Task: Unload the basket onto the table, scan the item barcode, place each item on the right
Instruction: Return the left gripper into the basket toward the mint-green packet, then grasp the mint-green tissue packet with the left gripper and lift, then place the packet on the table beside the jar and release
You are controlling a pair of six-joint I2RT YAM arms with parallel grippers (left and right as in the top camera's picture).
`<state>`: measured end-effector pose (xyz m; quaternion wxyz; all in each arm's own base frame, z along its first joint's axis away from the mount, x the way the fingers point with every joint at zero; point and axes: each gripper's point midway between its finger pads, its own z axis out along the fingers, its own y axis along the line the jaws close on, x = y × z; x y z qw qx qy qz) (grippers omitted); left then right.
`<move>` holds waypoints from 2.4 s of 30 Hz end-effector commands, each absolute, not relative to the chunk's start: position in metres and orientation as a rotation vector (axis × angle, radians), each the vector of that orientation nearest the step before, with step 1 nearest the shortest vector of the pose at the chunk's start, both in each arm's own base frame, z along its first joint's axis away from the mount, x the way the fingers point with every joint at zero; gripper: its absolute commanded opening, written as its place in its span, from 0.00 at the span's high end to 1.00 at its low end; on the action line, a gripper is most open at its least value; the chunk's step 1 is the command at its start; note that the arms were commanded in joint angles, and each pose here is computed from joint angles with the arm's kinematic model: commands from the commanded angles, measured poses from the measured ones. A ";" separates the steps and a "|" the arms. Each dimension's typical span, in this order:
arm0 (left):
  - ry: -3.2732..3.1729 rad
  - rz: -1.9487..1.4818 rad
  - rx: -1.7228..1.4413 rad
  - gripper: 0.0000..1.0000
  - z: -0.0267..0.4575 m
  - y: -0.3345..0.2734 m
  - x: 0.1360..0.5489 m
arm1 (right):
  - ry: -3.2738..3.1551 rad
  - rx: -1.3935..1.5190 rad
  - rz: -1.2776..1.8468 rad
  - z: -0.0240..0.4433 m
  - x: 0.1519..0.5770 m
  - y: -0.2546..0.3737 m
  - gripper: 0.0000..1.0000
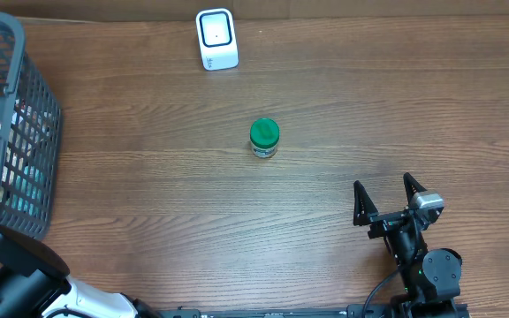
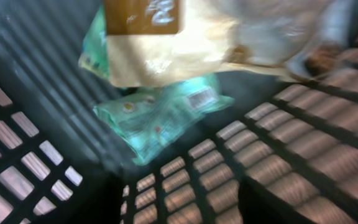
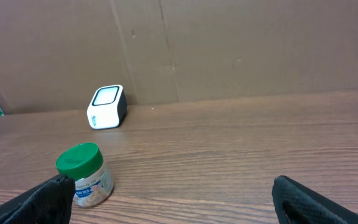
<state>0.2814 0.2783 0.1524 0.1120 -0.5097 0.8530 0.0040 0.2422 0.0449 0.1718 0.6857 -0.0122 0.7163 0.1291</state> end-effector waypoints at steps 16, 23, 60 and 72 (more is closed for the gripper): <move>2.448 0.127 -1.621 0.21 0.054 0.294 0.251 | 1.599 -0.025 0.290 0.170 0.242 0.045 0.00; 2.394 0.079 -1.575 0.25 0.037 0.293 0.262 | 1.599 -0.025 0.290 0.170 0.242 0.045 0.00; 1.876 -0.154 -1.005 0.96 0.379 0.238 0.303 | 1.599 -0.025 0.290 0.170 0.242 0.045 0.00; 2.021 -0.388 -0.626 0.96 0.408 0.089 0.292 | 1.599 -0.025 0.290 0.170 0.242 0.045 0.00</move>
